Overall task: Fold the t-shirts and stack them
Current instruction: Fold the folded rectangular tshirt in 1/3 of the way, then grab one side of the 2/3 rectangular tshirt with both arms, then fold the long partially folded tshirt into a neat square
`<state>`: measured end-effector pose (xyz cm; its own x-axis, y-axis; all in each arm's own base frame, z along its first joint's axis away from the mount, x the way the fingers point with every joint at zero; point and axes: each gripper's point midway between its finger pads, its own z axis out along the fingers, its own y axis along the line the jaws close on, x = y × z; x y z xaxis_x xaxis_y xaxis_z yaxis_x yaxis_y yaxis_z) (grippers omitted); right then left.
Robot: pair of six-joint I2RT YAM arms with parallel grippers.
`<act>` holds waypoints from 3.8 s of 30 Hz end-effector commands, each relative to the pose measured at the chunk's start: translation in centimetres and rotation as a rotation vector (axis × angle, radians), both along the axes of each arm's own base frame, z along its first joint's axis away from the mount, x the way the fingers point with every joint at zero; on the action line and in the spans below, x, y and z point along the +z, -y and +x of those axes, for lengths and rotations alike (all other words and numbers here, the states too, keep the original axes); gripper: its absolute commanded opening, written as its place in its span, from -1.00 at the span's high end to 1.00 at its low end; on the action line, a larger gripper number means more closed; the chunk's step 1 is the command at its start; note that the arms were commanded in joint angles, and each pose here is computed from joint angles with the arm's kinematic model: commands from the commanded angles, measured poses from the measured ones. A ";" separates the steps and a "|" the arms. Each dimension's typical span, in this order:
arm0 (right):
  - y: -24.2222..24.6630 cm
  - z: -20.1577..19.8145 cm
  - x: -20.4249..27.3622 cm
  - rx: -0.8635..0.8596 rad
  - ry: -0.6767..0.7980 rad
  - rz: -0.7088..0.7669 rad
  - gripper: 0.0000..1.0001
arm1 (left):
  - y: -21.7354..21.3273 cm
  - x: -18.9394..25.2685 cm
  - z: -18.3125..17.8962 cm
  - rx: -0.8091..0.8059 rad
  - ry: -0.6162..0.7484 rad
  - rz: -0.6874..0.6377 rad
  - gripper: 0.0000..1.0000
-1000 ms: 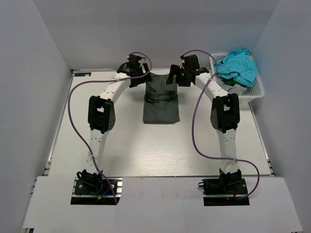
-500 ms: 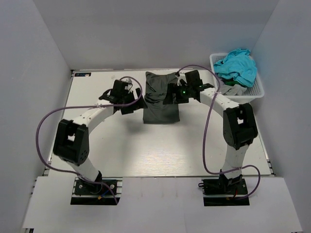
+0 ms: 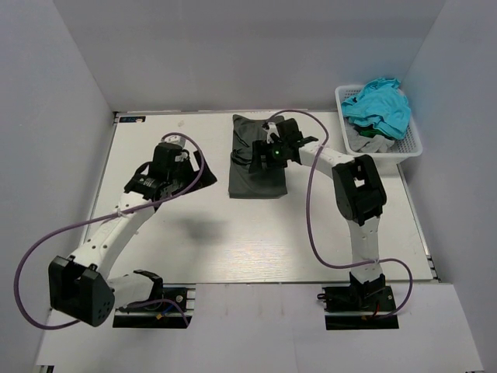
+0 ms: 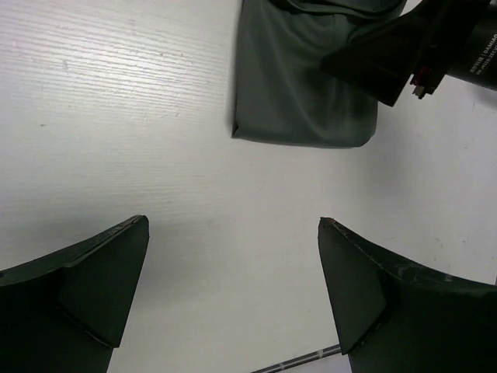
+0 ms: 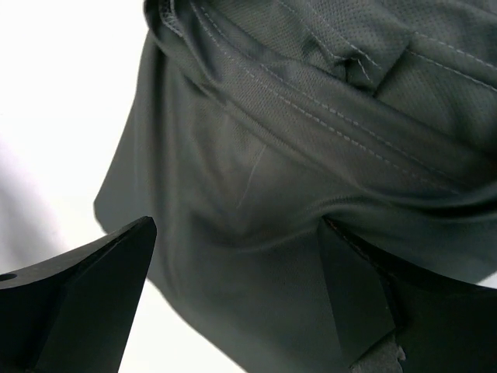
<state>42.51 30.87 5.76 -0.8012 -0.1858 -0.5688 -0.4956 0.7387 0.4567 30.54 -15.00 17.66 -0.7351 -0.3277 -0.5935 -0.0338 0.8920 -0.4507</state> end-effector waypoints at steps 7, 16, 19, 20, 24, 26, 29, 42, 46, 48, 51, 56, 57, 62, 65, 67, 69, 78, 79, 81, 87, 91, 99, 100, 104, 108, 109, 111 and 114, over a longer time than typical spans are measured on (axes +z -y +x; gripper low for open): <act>-1.3 7.6 1.8 -0.141 0.225 -0.023 -0.81 | -3.0 -1.2 -1.8 0.086 -0.075 0.085 -1.00; -1.7 13.7 3.3 -0.301 0.338 -0.013 -0.81 | -3.3 -1.0 -1.7 0.100 -0.090 0.106 -1.00; -1.2 15.6 3.3 -0.334 0.371 -0.056 -0.81 | -3.5 -1.2 -1.8 0.106 -0.096 0.116 -1.00; -1.1 16.0 3.2 -0.337 0.376 -0.077 -0.81 | -3.5 -1.2 -1.8 0.106 -0.097 0.116 -1.00; -0.3 15.8 6.9 -0.311 0.456 -0.109 -0.81 | -3.5 -1.0 -1.6 0.100 -0.085 0.118 -1.00; 0.6 15.1 12.6 -0.326 0.539 -0.084 -0.81 | -2.9 -1.1 -1.3 0.087 -0.075 0.115 -1.00; 3.1 11.6 10.9 -0.372 0.467 -0.127 -0.81 | -1.8 -1.5 -0.5 0.049 -0.073 0.089 -1.00; 10.5 -5.2 1.9 -0.405 -0.034 -0.266 -0.81 | 6.8 -7.9 4.0 -0.184 -0.145 -0.014 -0.91; 10.5 -5.4 -0.9 -0.379 -0.104 -0.326 -0.81 | 7.9 -9.8 4.9 -0.189 -0.180 0.054 -0.72; 10.1 -5.3 -1.1 -0.358 -0.100 -0.322 -0.81 | 8.2 -11.2 4.8 -0.190 -0.195 0.083 -0.60; 10.1 -5.4 -1.9 -0.347 -0.104 -0.330 -0.81 | 8.2 -12.3 5.3 -0.169 -0.194 0.135 -0.41; 10.6 -5.6 -4.0 -0.367 -0.123 -0.363 -0.75 | 8.5 -14.9 5.5 -0.156 -0.231 0.181 -0.12; 10.6 -5.4 -4.0 -0.371 -0.116 -0.363 -0.70 | 8.5 -15.0 5.8 -0.148 -0.227 0.190 -0.01; 9.9 -6.0 -4.8 -0.345 -0.137 -0.358 0.12 | 8.2 -16.4 4.8 -0.129 -0.266 0.241 0.22; 9.5 -6.8 -5.2 -0.331 -0.152 -0.353 0.60 | 8.4 -16.6 5.2 -0.120 -0.258 0.229 0.38; 9.3 -7.1 -5.4 -0.329 -0.161 -0.349 0.84 | 8.9 -17.5 4.5 -0.144 -0.287 0.226 0.68; 8.7 -7.6 -5.0 -0.304 -0.172 -0.320 1.00 | 9.2 -17.5 4.9 -0.145 -0.287 0.226 1.00; 9.1 -10.2 -2.0 -0.251 -0.112 -0.331 1.00 | 8.1 -14.1 0.4 -0.214 -0.206 0.233 1.00; 9.0 -11.8 -1.2 -0.223 -0.129 -0.320 1.00 | 7.9 -13.1 -1.1 -0.223 -0.204 0.212 1.00; 9.1 -13.7 -1.1 -0.187 -0.156 -0.316 1.00 | 8.6 -12.4 -3.8 -0.282 -0.235 0.165 1.00; 10.3 -24.1 0.5 -0.049 -0.333 -0.283 1.00 | 8.1 -8.9 -12.2 -0.351 -0.367 0.044 1.00; 10.4 -25.4 4.8 -0.020 -0.296 -0.254 1.00 | 8.4 -2.9 -13.4 -0.354 -0.313 -0.034 1.00; 10.0 -19.4 12.9 -0.118 -0.081 -0.248 1.00 | 8.6 3.1 -11.3 -0.306 -0.203 -0.048 1.00; 9.7 -18.9 13.0 -0.117 -0.072 -0.243 1.00 | 8.2 3.4 -10.5 -0.275 -0.180 -0.036 1.00; 8.7 -15.9 13.5 -0.136 -0.055 -0.219 1.00 | 6.8 4.9 -7.7 -0.154 -0.091 0.010 1.00; 7.5 -13.6 13.3 -0.128 -0.056 -0.178 1.00 | 5.2 3.8 -5.5 -0.024 -0.080 0.118 1.00; 7.5 -12.9 12.8 -0.131 -0.069 -0.173 1.00 | 4.9 4.0 -4.6 0.002 -0.061 0.123 1.00; 7.2 -11.7 13.8 -0.148 -0.049 -0.148 1.00 | 4.8 3.5 -3.2 0.049 -0.040 0.151 1.00; 7.2 -9.9 12.9 -0.167 -0.079 -0.138 1.00 | 4.7 2.2 -1.3 0.079 -0.043 0.174 1.00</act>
